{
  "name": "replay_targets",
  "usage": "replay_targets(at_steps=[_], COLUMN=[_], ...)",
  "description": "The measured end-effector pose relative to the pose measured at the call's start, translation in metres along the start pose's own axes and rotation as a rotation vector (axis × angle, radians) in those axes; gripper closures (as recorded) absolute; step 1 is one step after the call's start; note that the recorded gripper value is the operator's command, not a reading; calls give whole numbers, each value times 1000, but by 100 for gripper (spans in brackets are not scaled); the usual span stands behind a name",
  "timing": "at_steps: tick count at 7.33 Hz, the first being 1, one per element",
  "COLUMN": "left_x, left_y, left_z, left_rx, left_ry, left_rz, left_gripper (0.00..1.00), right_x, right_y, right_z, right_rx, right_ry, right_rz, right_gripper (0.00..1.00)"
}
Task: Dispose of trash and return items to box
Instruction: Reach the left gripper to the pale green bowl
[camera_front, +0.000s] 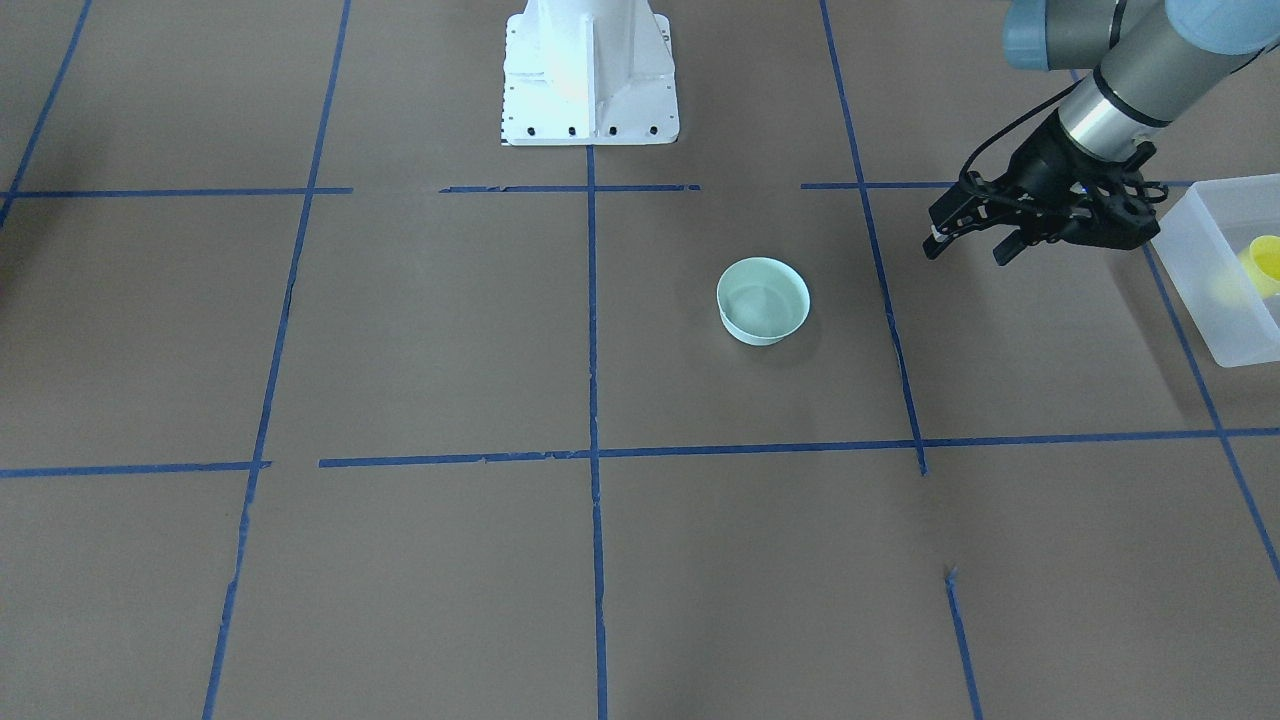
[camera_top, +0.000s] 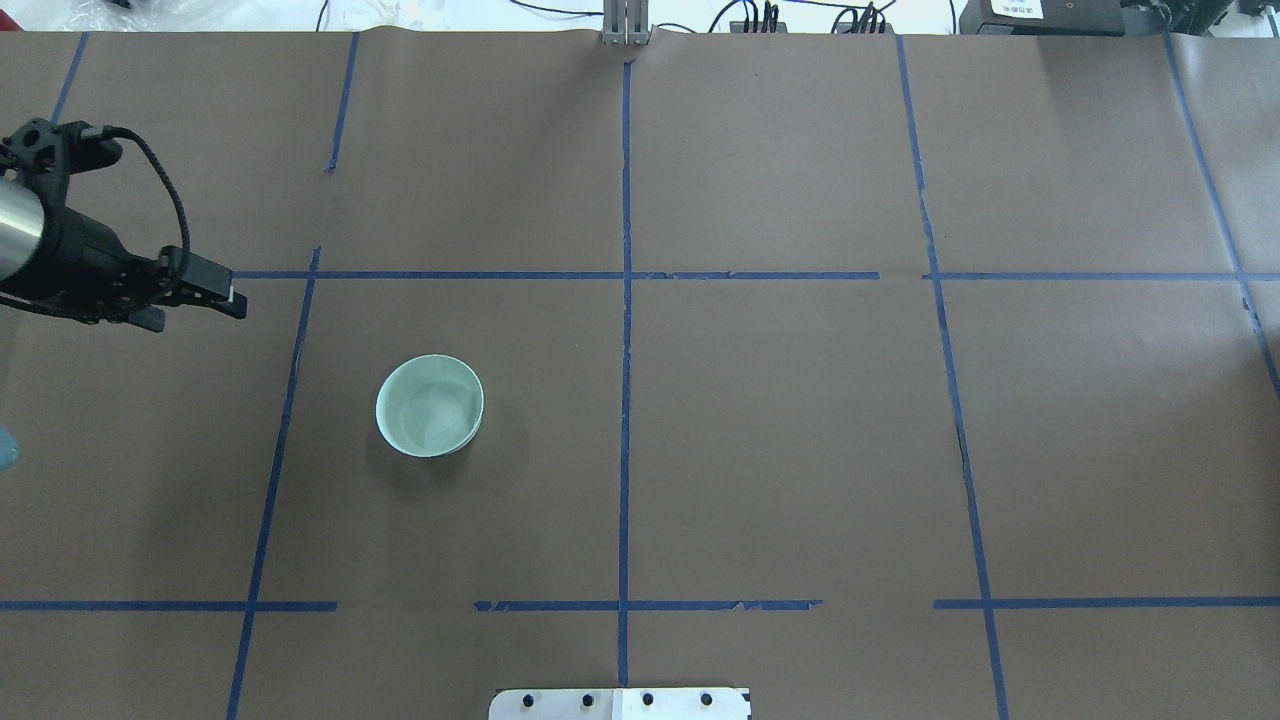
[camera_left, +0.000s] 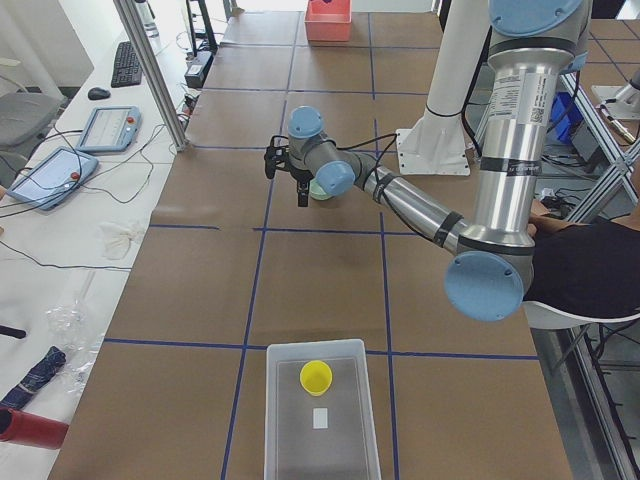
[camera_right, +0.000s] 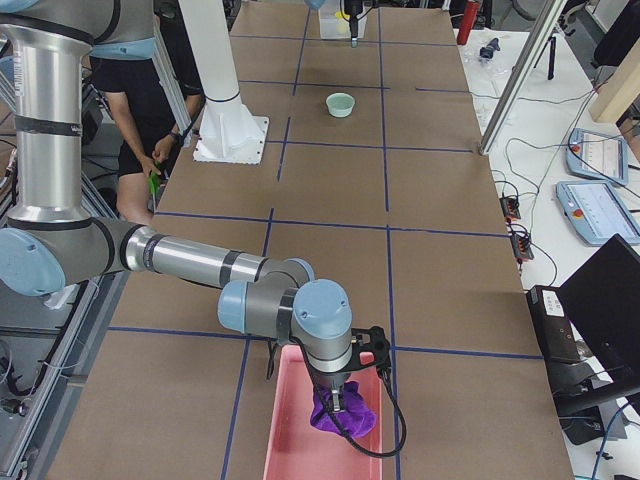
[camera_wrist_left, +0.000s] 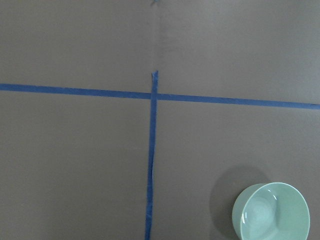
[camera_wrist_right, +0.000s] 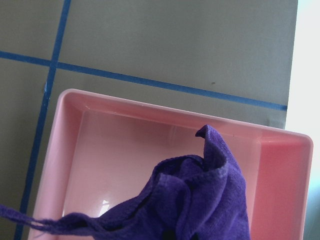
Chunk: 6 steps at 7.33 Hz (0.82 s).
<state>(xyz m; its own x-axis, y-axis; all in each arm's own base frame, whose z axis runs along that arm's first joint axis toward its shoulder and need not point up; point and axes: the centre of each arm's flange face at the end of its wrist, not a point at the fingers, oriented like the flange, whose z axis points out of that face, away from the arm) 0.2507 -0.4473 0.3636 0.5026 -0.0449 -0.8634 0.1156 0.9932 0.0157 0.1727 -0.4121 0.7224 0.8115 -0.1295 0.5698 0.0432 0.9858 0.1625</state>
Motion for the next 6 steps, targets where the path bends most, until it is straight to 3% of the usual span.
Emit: replay_targets(at_steps=[3, 6], left_x=[63, 110], left_y=[30, 70], left_z=[39, 107], left_rx=[5, 10], left_ry=[17, -29], left_rz=[-38, -91], left_gripper=[0, 0], right_x=[-8, -32], right_y=[12, 5], right_z=[9, -17], right_rx=[22, 71], right_ry=[-106, -107], right_rz=[20, 4], right_gripper=[0, 0])
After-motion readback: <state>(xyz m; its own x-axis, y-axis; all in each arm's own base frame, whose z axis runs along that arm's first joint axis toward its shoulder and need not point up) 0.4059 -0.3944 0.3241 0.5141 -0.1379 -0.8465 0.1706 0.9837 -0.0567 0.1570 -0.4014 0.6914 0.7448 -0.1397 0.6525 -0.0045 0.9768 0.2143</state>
